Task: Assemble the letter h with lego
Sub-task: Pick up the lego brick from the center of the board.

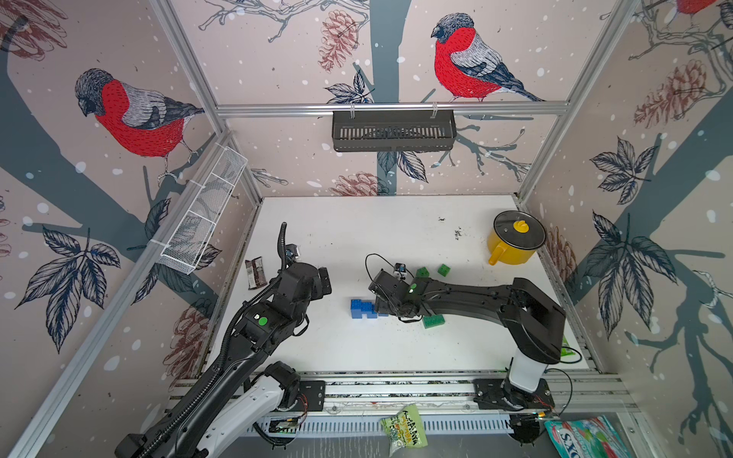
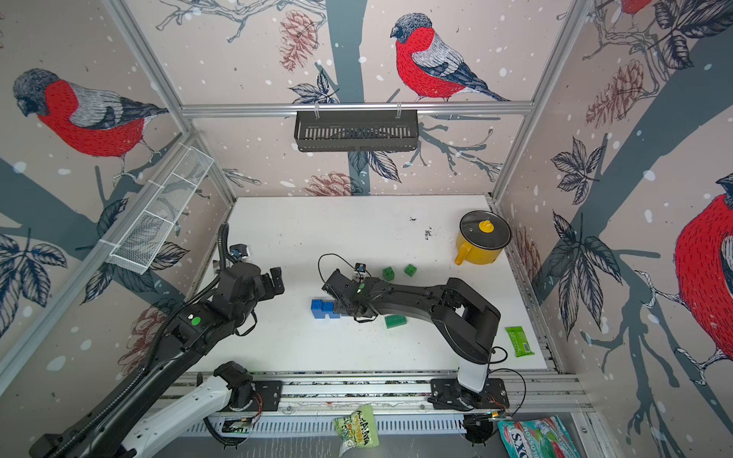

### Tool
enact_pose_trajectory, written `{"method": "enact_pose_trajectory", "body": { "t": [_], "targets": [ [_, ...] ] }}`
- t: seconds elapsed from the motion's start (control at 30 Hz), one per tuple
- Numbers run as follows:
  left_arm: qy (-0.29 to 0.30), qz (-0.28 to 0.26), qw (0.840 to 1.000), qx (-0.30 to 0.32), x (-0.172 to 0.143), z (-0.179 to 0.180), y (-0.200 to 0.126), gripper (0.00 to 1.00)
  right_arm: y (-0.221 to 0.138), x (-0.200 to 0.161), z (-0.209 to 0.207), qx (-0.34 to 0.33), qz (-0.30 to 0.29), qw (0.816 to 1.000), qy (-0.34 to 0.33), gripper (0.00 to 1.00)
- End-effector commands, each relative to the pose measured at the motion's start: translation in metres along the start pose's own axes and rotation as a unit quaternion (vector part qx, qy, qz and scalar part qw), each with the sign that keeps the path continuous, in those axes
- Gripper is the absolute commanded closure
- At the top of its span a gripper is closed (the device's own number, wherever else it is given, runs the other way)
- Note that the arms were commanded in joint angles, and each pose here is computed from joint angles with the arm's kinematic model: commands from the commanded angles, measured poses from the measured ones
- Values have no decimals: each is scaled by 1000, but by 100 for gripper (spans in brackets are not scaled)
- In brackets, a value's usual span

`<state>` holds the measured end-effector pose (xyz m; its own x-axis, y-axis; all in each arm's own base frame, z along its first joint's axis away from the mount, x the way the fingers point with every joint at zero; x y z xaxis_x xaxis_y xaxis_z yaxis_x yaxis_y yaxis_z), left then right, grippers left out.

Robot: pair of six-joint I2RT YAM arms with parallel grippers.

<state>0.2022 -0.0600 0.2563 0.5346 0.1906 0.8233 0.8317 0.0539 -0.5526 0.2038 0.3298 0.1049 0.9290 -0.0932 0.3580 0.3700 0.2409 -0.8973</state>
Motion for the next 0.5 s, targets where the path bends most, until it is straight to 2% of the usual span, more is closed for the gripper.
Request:
{"method": "enact_pose_trajectory", "body": {
  "t": [0.0,0.47],
  "targets": [
    [-9,-16,1000,-5,5,-2,-1,1,4,-3,1,-4,13,1000,-17,29],
    [-7,-15,1000,-6,5,-2,0,1,17,-8,3,-25,29,998,-46,33]
  ]
}}
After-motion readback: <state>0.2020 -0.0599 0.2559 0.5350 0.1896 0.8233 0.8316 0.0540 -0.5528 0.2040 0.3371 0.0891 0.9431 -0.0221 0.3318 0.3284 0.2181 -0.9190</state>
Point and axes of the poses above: each gripper's point midway between its finger pads, its own y axis out along the fingers, its own z axis along the line the jaws close on, x = y × z, the point moved 6 cm from there along -y, back along the fingers
